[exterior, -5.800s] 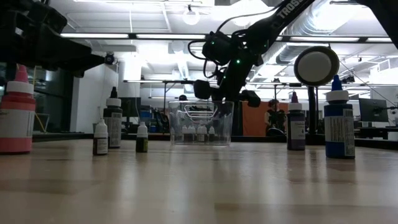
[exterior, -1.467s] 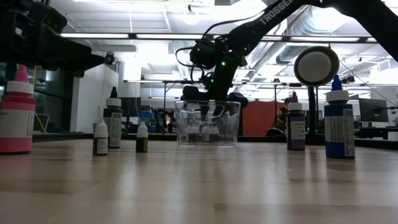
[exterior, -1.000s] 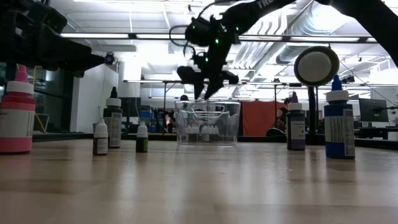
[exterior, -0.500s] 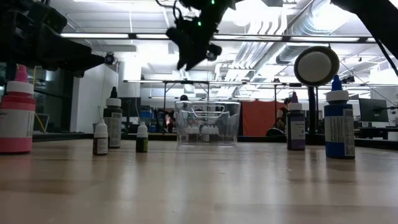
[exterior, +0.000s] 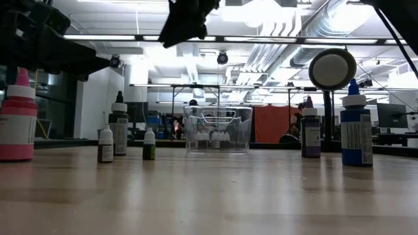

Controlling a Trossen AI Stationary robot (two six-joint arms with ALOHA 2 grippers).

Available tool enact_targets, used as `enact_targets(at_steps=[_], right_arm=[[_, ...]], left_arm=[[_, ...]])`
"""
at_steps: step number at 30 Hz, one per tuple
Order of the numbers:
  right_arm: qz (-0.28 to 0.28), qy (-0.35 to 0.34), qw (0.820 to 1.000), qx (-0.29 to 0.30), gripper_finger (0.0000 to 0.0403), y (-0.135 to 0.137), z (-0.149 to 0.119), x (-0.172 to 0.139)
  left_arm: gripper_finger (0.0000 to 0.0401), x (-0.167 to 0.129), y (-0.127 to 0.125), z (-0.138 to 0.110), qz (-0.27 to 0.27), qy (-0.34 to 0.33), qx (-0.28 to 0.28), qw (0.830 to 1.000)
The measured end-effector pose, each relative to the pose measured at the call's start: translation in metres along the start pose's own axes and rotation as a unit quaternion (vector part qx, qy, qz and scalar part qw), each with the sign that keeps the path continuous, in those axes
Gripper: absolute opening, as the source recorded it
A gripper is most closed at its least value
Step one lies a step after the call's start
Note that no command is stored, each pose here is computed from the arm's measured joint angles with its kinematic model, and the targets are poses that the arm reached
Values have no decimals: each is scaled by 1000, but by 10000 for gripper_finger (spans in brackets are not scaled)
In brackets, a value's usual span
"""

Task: Pick & Place food coloring
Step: Put the small food coloring bottle into the transparent bin

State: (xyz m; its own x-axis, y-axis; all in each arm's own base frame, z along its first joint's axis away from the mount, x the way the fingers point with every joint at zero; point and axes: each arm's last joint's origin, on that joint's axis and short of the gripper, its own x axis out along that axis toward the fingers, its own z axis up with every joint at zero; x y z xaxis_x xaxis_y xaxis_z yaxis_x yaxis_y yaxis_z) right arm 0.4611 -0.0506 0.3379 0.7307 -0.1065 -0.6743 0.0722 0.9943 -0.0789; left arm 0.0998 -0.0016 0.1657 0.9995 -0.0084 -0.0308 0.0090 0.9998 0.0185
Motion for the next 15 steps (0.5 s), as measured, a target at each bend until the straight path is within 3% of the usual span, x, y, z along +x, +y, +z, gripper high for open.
enact_targets(at_steps=[10, 15], right_arm=[[79, -16, 995, -54, 149, 41, 5, -11], [82, -29, 994, -59, 149, 54, 9, -25]], left_arm=[[239, 0, 0, 0, 0, 0, 0, 1000], [239, 0, 0, 0, 0, 0, 0, 1000]])
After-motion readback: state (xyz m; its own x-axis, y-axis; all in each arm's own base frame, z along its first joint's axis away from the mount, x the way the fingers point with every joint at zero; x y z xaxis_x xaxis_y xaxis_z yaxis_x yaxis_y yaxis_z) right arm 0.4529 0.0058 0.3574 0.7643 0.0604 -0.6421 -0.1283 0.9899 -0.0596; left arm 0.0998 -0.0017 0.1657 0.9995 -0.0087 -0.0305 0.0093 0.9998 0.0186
